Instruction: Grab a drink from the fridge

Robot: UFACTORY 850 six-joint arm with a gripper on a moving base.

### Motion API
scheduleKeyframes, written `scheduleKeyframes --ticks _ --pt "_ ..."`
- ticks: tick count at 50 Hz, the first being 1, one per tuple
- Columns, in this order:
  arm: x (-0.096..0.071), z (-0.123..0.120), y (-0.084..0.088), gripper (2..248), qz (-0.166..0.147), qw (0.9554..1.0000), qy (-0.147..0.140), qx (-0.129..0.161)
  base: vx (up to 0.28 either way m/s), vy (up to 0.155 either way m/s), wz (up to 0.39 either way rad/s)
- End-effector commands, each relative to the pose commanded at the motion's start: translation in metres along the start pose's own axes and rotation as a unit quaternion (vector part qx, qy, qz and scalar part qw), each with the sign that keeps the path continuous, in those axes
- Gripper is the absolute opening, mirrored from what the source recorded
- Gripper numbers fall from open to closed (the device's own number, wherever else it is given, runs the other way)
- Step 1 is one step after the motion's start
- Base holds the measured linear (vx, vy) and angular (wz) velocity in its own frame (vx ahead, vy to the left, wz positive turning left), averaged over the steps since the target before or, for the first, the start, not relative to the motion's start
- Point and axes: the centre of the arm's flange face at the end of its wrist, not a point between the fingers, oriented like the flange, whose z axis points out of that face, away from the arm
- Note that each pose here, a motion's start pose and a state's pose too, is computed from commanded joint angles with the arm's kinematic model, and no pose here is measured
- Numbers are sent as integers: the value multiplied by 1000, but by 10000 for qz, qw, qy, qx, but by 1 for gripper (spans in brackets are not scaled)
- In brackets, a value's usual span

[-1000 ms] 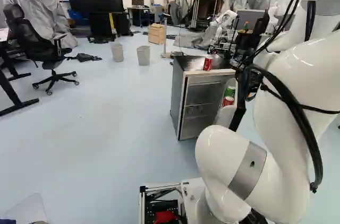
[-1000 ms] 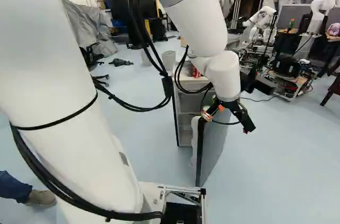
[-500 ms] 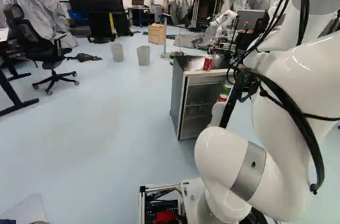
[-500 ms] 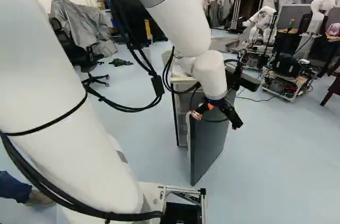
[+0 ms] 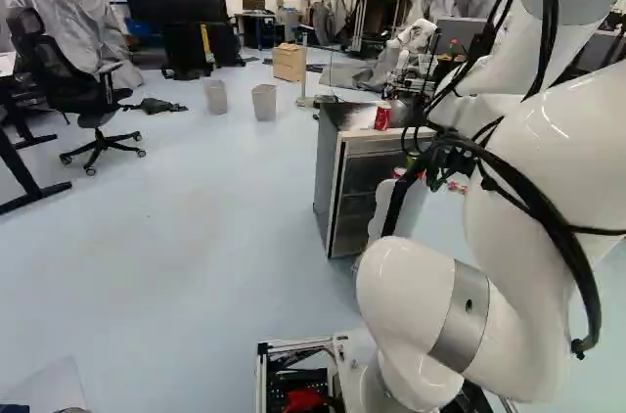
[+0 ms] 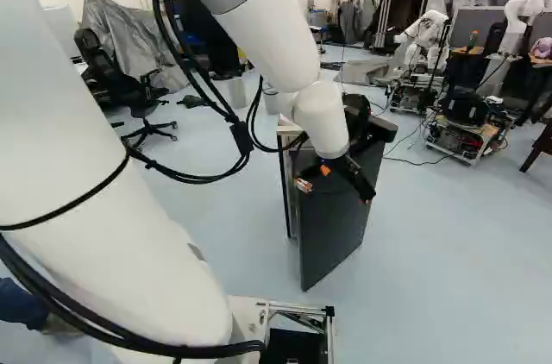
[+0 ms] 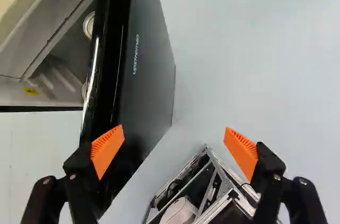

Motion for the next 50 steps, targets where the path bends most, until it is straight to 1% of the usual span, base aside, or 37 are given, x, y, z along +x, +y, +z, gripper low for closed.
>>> scheduleKeyframes --ticks 13,26,50 --pt "-8 -2 -22 247 -261 9996 -22 124 0 0 0" --pt "-15 -3 -44 247 -530 9983 -46 253 0 0 0" --pt "-26 -5 -86 247 -1035 9934 -90 493 0 0 0"
